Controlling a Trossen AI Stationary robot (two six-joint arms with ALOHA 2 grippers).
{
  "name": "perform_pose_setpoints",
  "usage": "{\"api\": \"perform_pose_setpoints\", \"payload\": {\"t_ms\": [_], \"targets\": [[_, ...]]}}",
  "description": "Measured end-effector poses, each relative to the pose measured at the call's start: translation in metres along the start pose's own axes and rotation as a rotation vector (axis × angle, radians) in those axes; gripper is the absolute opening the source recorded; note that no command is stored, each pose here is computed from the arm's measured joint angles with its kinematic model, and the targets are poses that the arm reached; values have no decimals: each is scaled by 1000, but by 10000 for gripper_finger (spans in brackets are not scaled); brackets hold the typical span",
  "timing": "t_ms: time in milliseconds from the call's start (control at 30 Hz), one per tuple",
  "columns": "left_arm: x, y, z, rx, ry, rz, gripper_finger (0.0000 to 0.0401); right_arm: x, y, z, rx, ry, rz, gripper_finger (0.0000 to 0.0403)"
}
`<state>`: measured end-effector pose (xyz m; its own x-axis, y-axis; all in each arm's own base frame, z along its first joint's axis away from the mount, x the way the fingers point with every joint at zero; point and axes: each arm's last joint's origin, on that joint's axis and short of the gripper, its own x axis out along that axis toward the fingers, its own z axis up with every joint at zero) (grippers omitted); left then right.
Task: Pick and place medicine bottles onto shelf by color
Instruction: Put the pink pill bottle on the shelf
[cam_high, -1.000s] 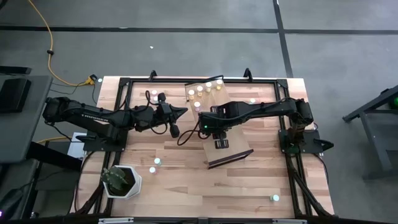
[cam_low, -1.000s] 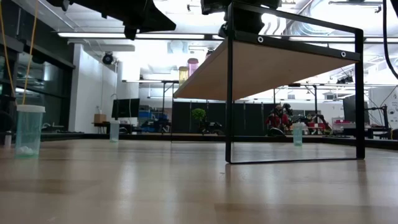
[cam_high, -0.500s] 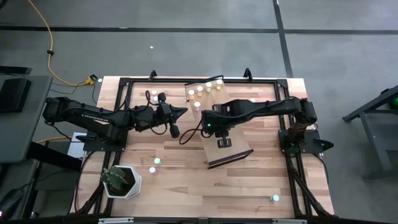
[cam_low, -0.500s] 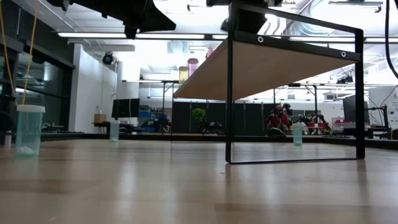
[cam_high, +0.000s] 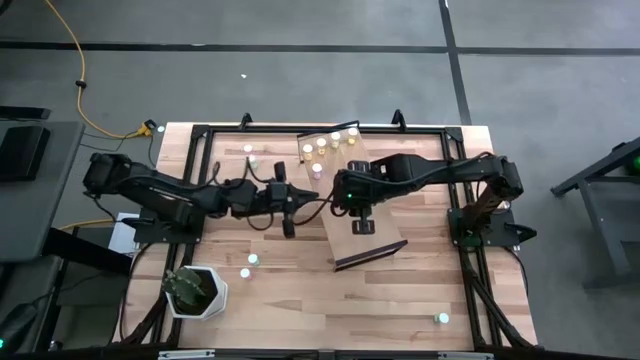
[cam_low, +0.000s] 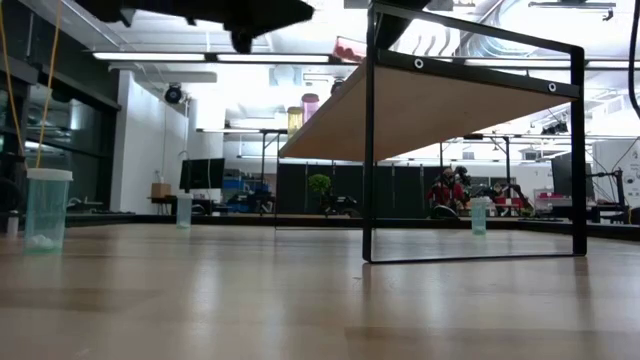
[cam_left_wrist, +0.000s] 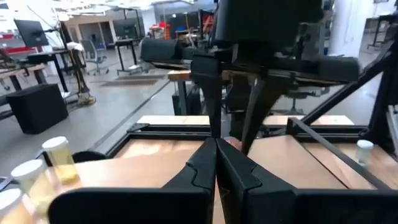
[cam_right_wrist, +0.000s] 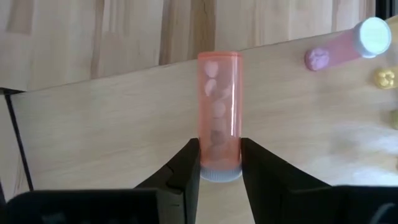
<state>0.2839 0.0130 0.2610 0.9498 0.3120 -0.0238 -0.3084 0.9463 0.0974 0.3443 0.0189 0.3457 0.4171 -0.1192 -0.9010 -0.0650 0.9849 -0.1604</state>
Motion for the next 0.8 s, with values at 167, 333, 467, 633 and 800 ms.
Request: {"api": "perform_pose_setpoints", "payload": {"t_ms": [167,333,467,633,800], "targets": [[20,-3,-1,1,26,6,0,0,0,1,0,-12,1,92],[35,-8,-6,7,50,3,0,0,0,4,0,-40,17,92],[43,-11,-10,12,65,1,0,0,0,3,-1,-35,18,92],[43,-11,-11,16,78,0,0,0,0,4,-9,-38,19,92],[43,-11,-13,23,100,-2,0,0,0,4,-20,-39,18,92]]}}
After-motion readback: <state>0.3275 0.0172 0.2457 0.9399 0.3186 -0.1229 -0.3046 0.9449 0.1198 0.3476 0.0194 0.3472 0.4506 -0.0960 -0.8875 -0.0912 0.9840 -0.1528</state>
